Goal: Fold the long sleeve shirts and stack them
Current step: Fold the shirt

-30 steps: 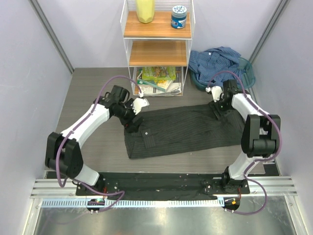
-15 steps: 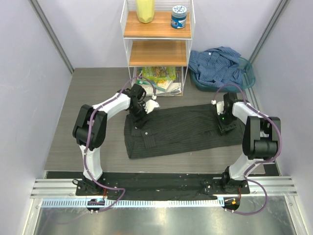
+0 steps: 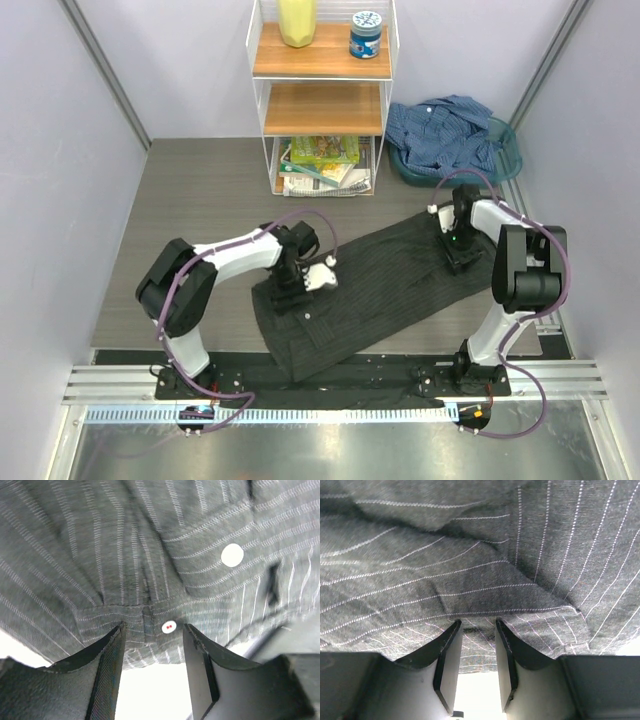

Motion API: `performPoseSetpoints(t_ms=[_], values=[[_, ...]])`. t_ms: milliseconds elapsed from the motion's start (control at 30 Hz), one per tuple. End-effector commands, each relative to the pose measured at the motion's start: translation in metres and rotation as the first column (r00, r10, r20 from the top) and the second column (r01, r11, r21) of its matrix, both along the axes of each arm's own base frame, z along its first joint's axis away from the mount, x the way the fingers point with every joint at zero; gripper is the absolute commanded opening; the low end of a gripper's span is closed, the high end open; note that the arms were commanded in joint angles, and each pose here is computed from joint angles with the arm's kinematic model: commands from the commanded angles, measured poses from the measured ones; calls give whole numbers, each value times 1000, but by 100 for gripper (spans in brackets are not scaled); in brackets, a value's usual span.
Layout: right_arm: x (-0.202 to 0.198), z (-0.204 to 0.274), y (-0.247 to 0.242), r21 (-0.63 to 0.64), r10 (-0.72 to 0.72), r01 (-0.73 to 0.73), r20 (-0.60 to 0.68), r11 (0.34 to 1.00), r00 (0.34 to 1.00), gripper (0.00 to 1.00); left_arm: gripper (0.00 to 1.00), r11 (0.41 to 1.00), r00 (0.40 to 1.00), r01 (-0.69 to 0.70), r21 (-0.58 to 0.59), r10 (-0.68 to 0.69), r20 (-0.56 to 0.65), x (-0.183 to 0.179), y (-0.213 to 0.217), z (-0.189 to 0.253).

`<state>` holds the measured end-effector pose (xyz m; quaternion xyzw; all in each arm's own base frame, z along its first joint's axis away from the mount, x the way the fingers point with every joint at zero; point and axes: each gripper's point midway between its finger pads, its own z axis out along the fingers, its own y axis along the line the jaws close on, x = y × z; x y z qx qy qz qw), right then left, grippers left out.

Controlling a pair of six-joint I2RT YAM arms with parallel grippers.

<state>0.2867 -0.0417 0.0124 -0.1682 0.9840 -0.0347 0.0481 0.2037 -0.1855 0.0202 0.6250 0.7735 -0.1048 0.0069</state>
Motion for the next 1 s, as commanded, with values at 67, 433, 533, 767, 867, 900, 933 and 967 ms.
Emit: performPoseSetpoints(t_ms=[67,433,533,767,867,900,933,967], values=[[47,-35,10,6,82,-82,81,997,993,40,51,999,988,-33,-39,26,-154,-47,-18,11],[70,19,28,76,205,-221,178,972,962,42,58,978,985,-18,-210,-18,-171,-52,-49,56],[59,67,35,93,220,-252,266,963,939,45,66,942,996,22,-336,-51,-78,-47,-52,92],[44,232,88,198,179,-419,687,886,704,94,100,710,979,62,-701,94,182,-3,-37,212],[28,283,132,277,125,-588,826,760,550,100,100,624,940,78,-778,215,266,24,-50,247],[23,290,142,290,113,-625,845,725,523,100,100,610,933,99,-786,218,287,26,-52,253],[25,306,152,315,62,-649,871,692,488,100,100,607,914,221,-763,144,379,27,-54,258],[29,307,163,342,32,-636,865,692,500,100,100,610,909,281,-741,80,410,22,-52,257]])
